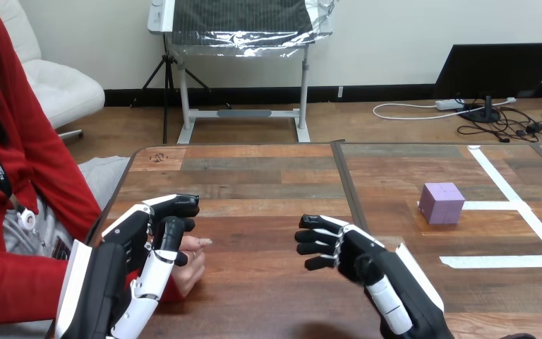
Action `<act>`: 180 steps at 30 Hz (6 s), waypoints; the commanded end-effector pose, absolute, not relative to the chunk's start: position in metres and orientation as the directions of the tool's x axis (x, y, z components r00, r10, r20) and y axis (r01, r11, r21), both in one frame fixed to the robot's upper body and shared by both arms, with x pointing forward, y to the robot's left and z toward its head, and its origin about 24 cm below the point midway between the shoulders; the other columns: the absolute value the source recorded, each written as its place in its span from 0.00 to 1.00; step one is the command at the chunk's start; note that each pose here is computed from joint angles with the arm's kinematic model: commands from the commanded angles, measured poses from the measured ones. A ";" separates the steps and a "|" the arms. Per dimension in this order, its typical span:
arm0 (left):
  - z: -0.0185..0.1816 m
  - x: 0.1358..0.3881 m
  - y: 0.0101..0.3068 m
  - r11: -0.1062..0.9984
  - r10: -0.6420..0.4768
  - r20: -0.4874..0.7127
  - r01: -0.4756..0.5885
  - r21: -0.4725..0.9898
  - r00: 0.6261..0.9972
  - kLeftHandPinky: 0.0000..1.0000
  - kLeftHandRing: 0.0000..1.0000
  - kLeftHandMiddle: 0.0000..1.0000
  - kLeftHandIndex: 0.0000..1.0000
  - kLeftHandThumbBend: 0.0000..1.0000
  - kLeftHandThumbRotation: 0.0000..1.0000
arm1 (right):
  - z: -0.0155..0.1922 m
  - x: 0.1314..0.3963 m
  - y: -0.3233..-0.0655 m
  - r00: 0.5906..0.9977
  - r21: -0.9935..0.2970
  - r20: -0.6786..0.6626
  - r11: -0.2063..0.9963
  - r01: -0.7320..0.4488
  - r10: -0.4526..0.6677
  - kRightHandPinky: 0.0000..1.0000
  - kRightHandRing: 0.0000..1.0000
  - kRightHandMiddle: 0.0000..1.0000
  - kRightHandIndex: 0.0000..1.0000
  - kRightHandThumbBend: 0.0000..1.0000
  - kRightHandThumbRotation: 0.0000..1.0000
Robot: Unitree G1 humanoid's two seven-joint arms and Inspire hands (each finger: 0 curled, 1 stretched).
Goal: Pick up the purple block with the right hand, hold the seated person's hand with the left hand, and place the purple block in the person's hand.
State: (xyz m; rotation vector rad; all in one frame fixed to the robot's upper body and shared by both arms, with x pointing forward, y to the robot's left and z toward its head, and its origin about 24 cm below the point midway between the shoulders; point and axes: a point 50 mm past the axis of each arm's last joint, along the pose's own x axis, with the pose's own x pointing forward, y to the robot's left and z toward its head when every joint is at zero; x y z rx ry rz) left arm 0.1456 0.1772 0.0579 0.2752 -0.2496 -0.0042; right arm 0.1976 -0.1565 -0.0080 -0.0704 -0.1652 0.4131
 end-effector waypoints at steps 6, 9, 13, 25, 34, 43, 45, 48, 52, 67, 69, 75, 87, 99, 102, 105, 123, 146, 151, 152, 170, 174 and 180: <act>0.069 0.155 0.172 0.965 -0.058 0.319 -0.028 0.260 0.946 0.47 0.68 0.70 0.67 0.34 0.85 | 0.004 0.228 -0.158 0.880 -0.209 0.310 0.929 -0.306 0.359 0.64 0.73 0.77 0.79 0.99 0.81; 0.069 0.155 0.172 0.965 -0.059 0.319 -0.027 0.259 0.946 0.46 0.68 0.70 0.67 0.33 0.85 | 0.002 0.229 -0.157 0.881 -0.203 0.318 0.933 -0.297 0.350 0.65 0.74 0.78 0.80 1.00 0.77; 0.069 0.154 0.171 0.965 -0.058 0.315 -0.027 0.260 0.947 0.47 0.68 0.70 0.67 0.35 0.85 | 0.000 0.229 -0.156 0.885 -0.195 0.323 0.938 -0.285 0.336 0.68 0.77 0.79 0.81 1.00 0.78; 0.070 0.153 0.172 0.962 -0.057 0.313 -0.032 0.272 0.948 0.49 0.68 0.71 0.66 0.37 0.83 | -0.003 0.225 -0.145 0.914 0.127 0.290 0.935 -0.330 0.283 0.71 0.79 0.81 0.82 1.00 0.98; 0.071 0.153 0.174 0.960 -0.057 0.317 -0.035 0.278 0.947 0.49 0.68 0.71 0.67 0.33 0.82 | 0.007 0.232 -0.148 0.915 0.247 0.243 0.891 -0.380 0.323 0.70 0.78 0.81 0.82 1.00 1.00; 0.072 0.154 0.173 0.960 -0.061 0.323 -0.032 0.277 0.945 0.48 0.67 0.70 0.67 0.29 0.82 | 0.021 0.255 -0.162 0.901 0.123 0.235 0.908 -0.400 0.365 0.73 0.80 0.81 0.83 1.00 1.00; 0.072 0.155 0.173 0.961 -0.062 0.322 -0.032 0.276 0.945 0.48 0.67 0.70 0.66 0.30 0.82 | 0.024 0.260 -0.164 0.897 0.078 0.235 0.913 -0.401 0.374 0.76 0.82 0.83 0.85 1.00 1.00; 0.072 0.156 0.172 0.961 -0.061 0.319 -0.030 0.274 0.946 0.48 0.67 0.70 0.66 0.30 0.82 | 0.030 0.271 -0.170 0.893 -0.011 0.228 0.919 -0.395 0.387 0.79 0.83 0.84 0.86 1.00 1.00; 0.072 0.157 0.171 0.963 -0.062 0.319 -0.028 0.269 0.946 0.48 0.68 0.70 0.66 0.31 0.82 | 0.036 0.283 -0.173 0.899 -0.068 0.237 0.929 -0.363 0.368 0.79 0.82 0.84 0.86 1.00 0.97; 0.070 0.159 0.169 0.963 -0.062 0.321 -0.028 0.266 0.945 0.47 0.67 0.70 0.66 0.28 0.80 | 0.057 0.328 -0.181 0.906 -0.250 0.233 0.922 -0.296 0.354 0.75 0.80 0.82 0.83 1.00 0.71; 0.070 0.159 0.168 0.963 -0.059 0.320 -0.030 0.267 0.946 0.47 0.67 0.70 0.66 0.29 0.80 | 0.060 0.332 -0.182 0.908 -0.290 0.222 0.913 -0.287 0.356 0.76 0.81 0.83 0.84 1.00 0.71; 0.070 0.159 0.168 0.964 -0.061 0.321 -0.028 0.264 0.945 0.47 0.67 0.70 0.66 0.31 0.79 | 0.065 0.341 -0.186 0.918 -0.384 0.201 0.889 -0.248 0.343 0.78 0.83 0.85 0.85 1.00 0.82; 0.069 0.155 0.169 0.966 -0.056 0.319 -0.030 0.257 0.946 0.47 0.68 0.71 0.66 0.35 0.79 | 0.070 0.352 -0.191 0.944 -0.466 0.182 0.869 -0.165 0.277 0.78 0.84 0.86 0.85 1.00 0.99; 0.068 0.153 0.172 0.966 -0.057 0.319 -0.029 0.258 0.946 0.47 0.68 0.71 0.66 0.27 0.78 | 0.070 0.363 -0.195 0.973 -0.527 0.111 0.842 -0.114 0.201 0.78 0.83 0.85 0.86 0.97 0.91; 0.068 0.153 0.172 0.966 -0.056 0.317 -0.029 0.257 0.947 0.47 0.68 0.71 0.66 0.25 0.78 | 0.070 0.365 -0.195 0.979 -0.519 0.099 0.849 -0.103 0.180 0.77 0.82 0.84 0.86 0.96 0.80; 0.067 0.153 0.173 0.966 -0.057 0.317 -0.028 0.257 0.947 0.47 0.68 0.70 0.66 0.25 0.78 | 0.070 0.367 -0.195 0.983 -0.505 0.088 0.858 -0.096 0.162 0.76 0.82 0.84 0.86 0.95 0.73; 0.066 0.155 0.170 0.965 -0.065 0.319 -0.021 0.260 0.946 0.48 0.67 0.70 0.66 0.31 0.76 | 0.072 0.375 -0.202 0.996 -0.625 0.016 0.779 -0.057 0.085 0.80 0.86 0.87 0.89 0.93 0.67; 0.067 0.149 0.174 0.962 -0.053 0.306 -0.034 0.271 0.951 0.48 0.68 0.71 0.66 0.30 0.74 | 0.081 0.380 -0.228 0.997 -0.813 -0.074 0.577 -0.080 0.033 0.80 0.91 0.94 0.94 0.95 1.00; 0.067 0.148 0.175 0.961 -0.051 0.306 -0.036 0.273 0.951 0.49 0.68 0.71 0.66 0.31 0.74 | 0.083 0.380 -0.234 0.997 -0.822 -0.080 0.565 -0.074 0.014 0.80 0.91 0.94 0.94 0.94 0.99; 0.066 0.148 0.175 0.962 -0.049 0.305 -0.037 0.272 0.951 0.49 0.68 0.71 0.66 0.31 0.74 | 0.083 0.380 -0.235 0.996 -0.824 -0.083 0.562 -0.073 0.008 0.80 0.91 0.94 0.94 0.93 0.99; 0.064 0.146 0.175 0.962 -0.051 0.300 -0.033 0.269 0.953 0.49 0.68 0.71 0.66 0.33 0.74 | 0.088 0.379 -0.256 0.988 -0.813 -0.135 0.578 -0.070 -0.070 0.79 0.94 0.96 0.97 0.93 0.92; 0.063 0.146 0.175 0.963 -0.052 0.300 -0.032 0.268 0.952 0.50 0.67 0.70 0.66 0.32 0.74 | 0.088 0.378 -0.260 0.988 -0.814 -0.132 0.578 -0.060 -0.083 0.79 0.94 0.95 0.96 0.92 0.92; 0.063 0.146 0.175 0.963 -0.057 0.304 -0.029 0.269 0.951 0.49 0.67 0.70 0.66 0.31 0.73 | 0.089 0.376 -0.265 0.986 -0.810 -0.133 0.585 -0.052 -0.096 0.79 0.94 0.95 0.97 0.93 0.94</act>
